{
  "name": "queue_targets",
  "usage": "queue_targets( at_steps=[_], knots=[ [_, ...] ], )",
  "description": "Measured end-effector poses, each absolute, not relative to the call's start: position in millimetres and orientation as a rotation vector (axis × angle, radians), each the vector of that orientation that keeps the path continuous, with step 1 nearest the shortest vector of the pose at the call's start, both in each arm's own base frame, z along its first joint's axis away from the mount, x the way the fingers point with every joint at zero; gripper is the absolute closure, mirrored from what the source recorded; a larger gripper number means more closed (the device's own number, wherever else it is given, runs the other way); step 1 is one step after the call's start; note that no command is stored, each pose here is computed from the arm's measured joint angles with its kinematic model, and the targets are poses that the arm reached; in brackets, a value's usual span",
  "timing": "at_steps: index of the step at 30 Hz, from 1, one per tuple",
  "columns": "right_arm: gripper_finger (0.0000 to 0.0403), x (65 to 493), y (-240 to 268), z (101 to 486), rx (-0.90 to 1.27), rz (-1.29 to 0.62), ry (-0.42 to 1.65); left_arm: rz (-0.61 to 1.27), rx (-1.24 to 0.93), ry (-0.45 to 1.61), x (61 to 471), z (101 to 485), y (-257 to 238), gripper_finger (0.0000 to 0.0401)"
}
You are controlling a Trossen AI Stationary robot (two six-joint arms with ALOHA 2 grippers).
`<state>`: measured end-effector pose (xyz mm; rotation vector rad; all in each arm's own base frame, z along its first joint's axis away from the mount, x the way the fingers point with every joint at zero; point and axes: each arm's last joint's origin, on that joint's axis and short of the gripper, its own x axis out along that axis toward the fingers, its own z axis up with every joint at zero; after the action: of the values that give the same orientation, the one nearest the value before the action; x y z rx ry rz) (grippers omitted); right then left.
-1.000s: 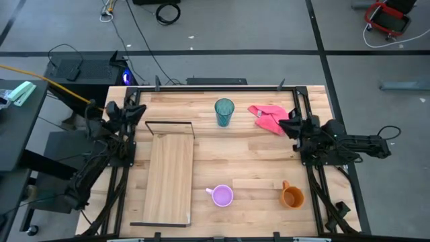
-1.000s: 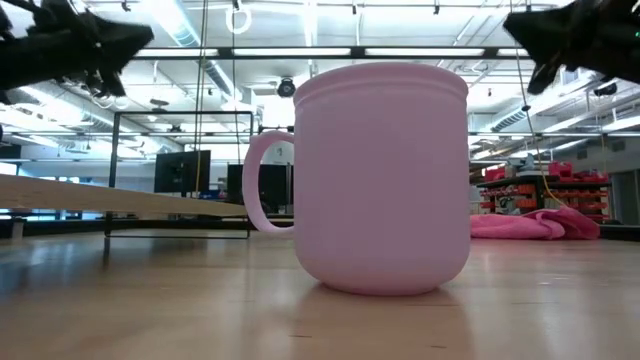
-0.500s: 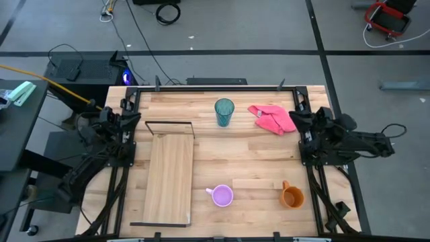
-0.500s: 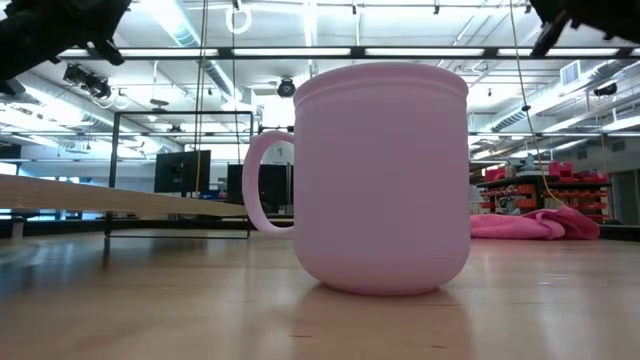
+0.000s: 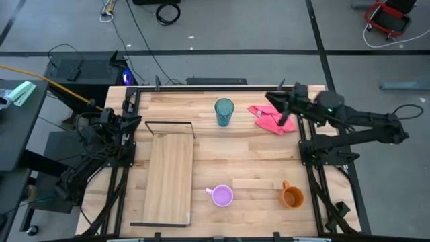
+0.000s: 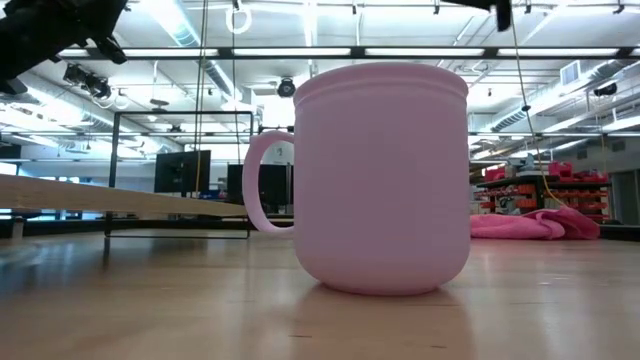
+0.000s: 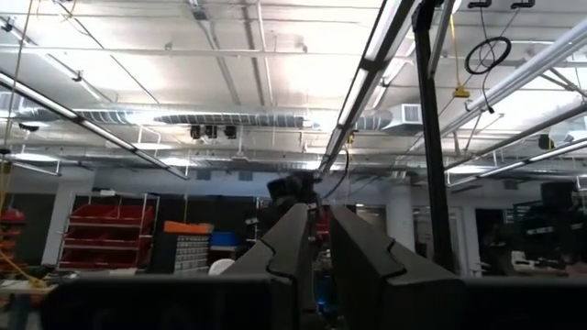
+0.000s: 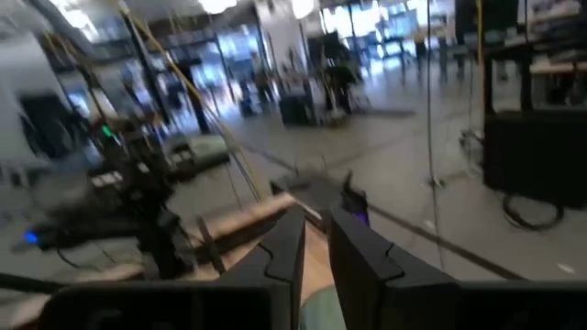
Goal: Stack small to large cups/mugs on shelf
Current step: Put the blue glass on the shelf
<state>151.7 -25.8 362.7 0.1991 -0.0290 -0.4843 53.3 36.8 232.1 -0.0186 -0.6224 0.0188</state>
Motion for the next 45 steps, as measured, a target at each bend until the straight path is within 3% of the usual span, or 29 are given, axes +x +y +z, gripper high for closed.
queue_targets(
  at_steps=[10,17,34,40,45],
  knots=[
    [0.0343,203.0,-57.9,397.5,0.266,-0.643,0.127,0.058,-0.067,-0.542,58.1,224.3,42.6,0.0349],
    [0.0343,225.1,-77.5,394.8,0.328,-0.709,0.198,0.029,-0.081,-0.524,58.5,223.6,42.0,0.035],
    [0.0341,246.6,-103.3,374.1,0.394,-0.675,0.282,0.029,-0.079,-0.523,58.5,223.6,42.0,0.0351],
    [0.0341,258.6,-106.4,380.7,0.387,-0.593,0.21,0.036,-0.056,-0.525,58.5,223.7,42.0,0.0355],
    [0.0341,274.6,-118.3,392.2,0.386,-0.62,0.28,0.042,-0.051,-0.529,58.3,223.9,42.1,0.0349]
  ],
)
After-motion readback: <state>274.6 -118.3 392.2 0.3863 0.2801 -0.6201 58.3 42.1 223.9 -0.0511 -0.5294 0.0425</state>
